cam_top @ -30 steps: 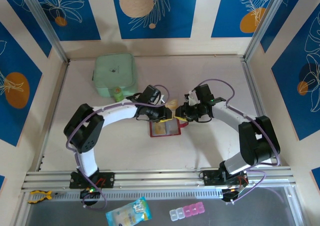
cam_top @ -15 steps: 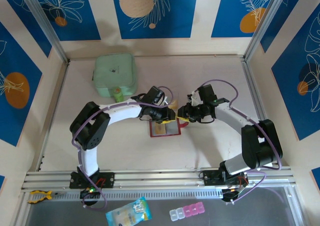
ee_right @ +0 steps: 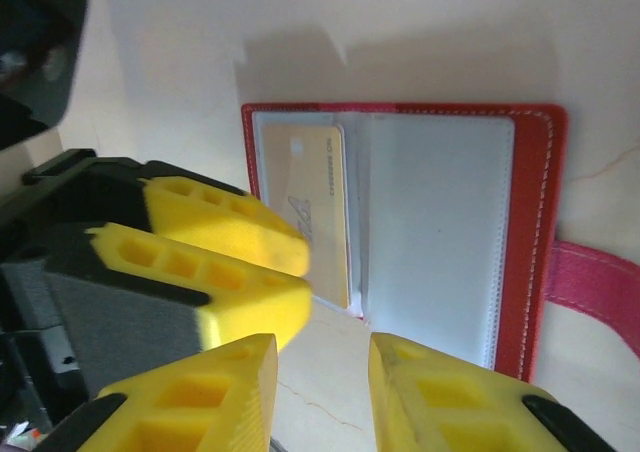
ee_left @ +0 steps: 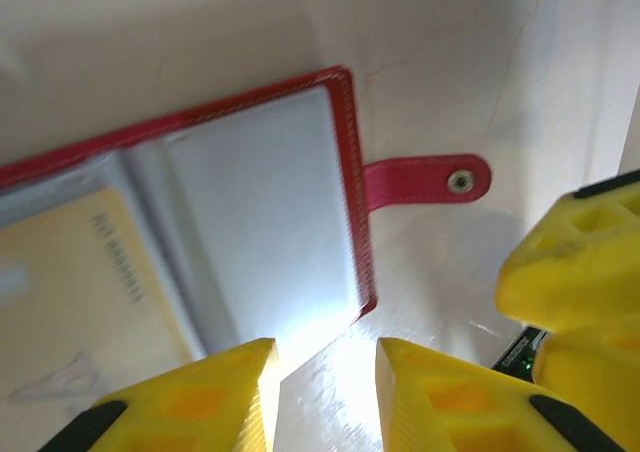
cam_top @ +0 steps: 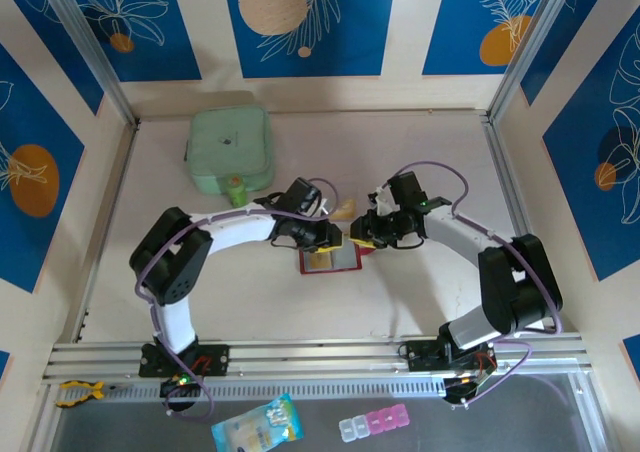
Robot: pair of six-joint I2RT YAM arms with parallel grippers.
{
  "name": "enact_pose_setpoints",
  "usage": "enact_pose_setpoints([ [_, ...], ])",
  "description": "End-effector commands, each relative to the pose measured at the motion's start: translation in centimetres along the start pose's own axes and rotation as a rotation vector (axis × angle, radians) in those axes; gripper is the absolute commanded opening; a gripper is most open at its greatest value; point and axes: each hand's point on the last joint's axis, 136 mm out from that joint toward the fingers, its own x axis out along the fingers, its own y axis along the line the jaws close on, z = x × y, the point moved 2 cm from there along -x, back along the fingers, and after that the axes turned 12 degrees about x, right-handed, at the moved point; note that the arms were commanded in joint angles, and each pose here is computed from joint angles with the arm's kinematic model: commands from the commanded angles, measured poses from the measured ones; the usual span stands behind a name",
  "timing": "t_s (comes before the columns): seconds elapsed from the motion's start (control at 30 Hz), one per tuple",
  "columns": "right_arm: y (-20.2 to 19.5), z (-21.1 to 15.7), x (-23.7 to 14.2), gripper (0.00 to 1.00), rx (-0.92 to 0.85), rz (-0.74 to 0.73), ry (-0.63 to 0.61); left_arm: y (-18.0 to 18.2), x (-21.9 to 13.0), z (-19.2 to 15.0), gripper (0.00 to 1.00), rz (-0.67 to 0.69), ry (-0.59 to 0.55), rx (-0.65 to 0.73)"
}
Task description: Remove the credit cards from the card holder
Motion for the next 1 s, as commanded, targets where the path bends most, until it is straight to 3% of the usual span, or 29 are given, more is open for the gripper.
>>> enact_pose_setpoints([
  [0.0,0.8,-0.1,0.7,0.3,0.0,-0.004,0.021,0.7,-1.9,0.2,0.3,-0.003,-0.051,0.009],
  [0.53,1.6,-1.3,5.1,0.23,-0.028,-0.066,0.11,6.1,-3.7,-2.9,0.13,0.044,-0.085,-0.091],
  [0.97,-1.3,-1.3,7.8,0.21,0.0,-0.138,0.144,6.4,-3.5,-2.8,0.08,0.025,-0.083,-0.104],
])
